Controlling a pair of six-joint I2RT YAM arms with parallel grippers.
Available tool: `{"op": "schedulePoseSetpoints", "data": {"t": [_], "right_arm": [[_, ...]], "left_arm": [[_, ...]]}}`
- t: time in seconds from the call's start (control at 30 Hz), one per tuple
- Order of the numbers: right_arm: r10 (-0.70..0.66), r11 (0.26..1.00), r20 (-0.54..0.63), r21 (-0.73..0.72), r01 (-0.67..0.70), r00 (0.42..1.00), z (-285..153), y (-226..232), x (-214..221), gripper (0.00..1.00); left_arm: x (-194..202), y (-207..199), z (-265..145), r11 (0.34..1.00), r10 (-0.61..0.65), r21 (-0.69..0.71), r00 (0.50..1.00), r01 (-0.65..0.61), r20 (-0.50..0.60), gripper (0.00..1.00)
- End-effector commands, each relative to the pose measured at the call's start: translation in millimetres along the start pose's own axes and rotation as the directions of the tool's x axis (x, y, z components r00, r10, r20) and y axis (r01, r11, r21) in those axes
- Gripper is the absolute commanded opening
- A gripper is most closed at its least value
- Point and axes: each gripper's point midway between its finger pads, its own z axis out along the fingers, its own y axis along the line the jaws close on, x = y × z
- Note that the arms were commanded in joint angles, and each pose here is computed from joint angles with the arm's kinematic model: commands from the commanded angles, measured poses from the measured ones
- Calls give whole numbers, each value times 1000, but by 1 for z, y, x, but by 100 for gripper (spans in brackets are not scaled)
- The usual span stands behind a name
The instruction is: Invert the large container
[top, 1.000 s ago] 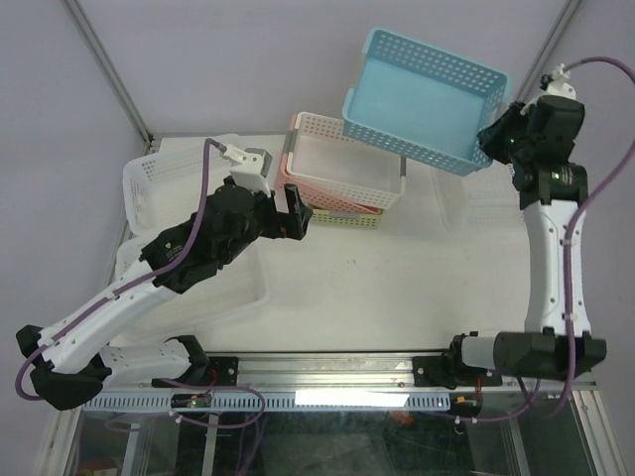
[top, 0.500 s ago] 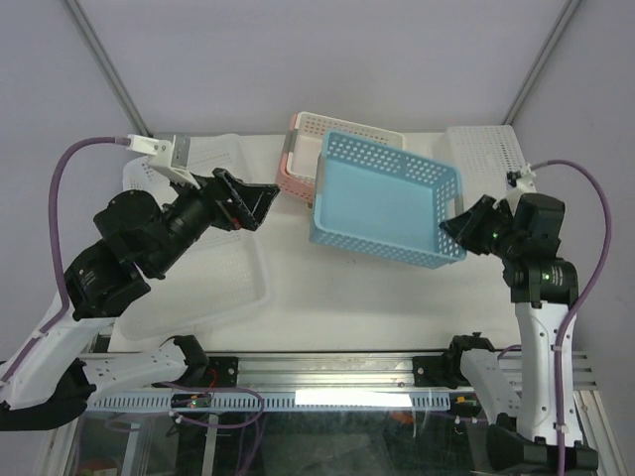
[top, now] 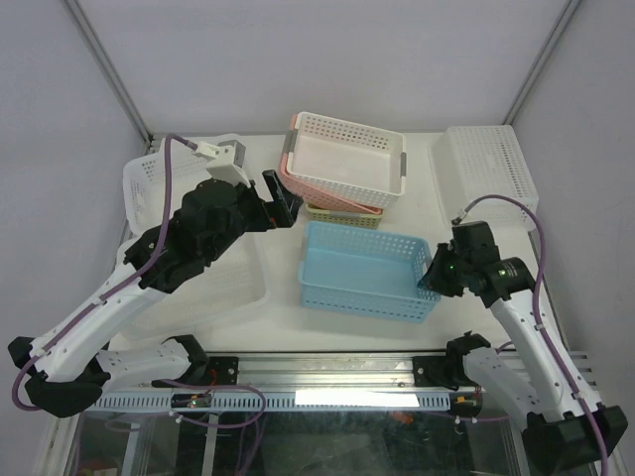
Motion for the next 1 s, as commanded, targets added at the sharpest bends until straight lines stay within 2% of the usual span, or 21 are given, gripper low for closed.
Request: {"op": "schedulePoseSetpoints", "data": {"t": [0.0, 0.17, 0.2, 0.3, 0.33, 0.37, 0.43, 0.5, 0.6, 0.67, 0.73, 0.8, 0.9, 0.97], "right_arm": [[-28, 998, 68, 59, 24, 997, 16, 19, -9, 0], [-102, 986, 115, 143, 85, 988, 44, 25, -23, 0], [-113, 985, 141, 150, 91, 984, 46, 26, -30, 5], [-153, 975, 177, 186, 120, 972, 48, 24, -43, 63], [-169, 972, 179, 194, 133, 969, 45, 25, -46, 77], [-190, 968, 178, 197, 154, 966, 41, 26, -49, 84], [-232, 960, 184, 202, 194, 955, 28, 31, -57, 89], [-273, 956, 202, 162, 243, 941, 14, 42, -64, 90], [-364, 923, 210, -50, 381, 908, 1, 79, -56, 85], [-425, 854, 204, -234, 465, 882, -5, 111, -38, 82], [-496, 777, 185, -342, 529, 848, -5, 130, -16, 81], [-575, 701, 193, -383, 601, 795, -3, 142, 5, 83], [-697, 559, 201, -448, 698, 688, 1, 152, 42, 92], [-744, 496, 185, -491, 716, 642, 4, 154, 64, 94]], "left_arm": [[-3, 4, 13, 994, -111, -15, 994, 111, 9, 99], [-12, -13, 11, 988, -144, 60, 990, 144, 0, 99], [-15, -13, 9, 987, -145, 67, 989, 144, 10, 99], [-19, -13, 5, 988, -137, 75, 990, 135, 23, 99], [-19, -13, 4, 988, -136, 75, 990, 134, 23, 99], [-18, -13, 4, 988, -135, 78, 991, 133, 19, 99], [-17, -14, 6, 989, -125, 81, 992, 124, 9, 99], [-16, -14, 9, 990, -120, 73, 993, 119, 2, 99], [-13, -9, 17, 992, -117, 51, 993, 117, -4, 99], [-12, 2, 26, 993, -119, 22, 993, 119, -17, 99], [-16, 24, 34, 991, -133, -12, 991, 133, -32, 99], [-25, 51, 38, 984, -172, -55, 985, 170, -35, 99], [-37, 70, 36, 979, -196, -67, 980, 194, -22, 99], [-38, 76, 37, 975, -211, -71, 977, 209, -26, 99]]}}
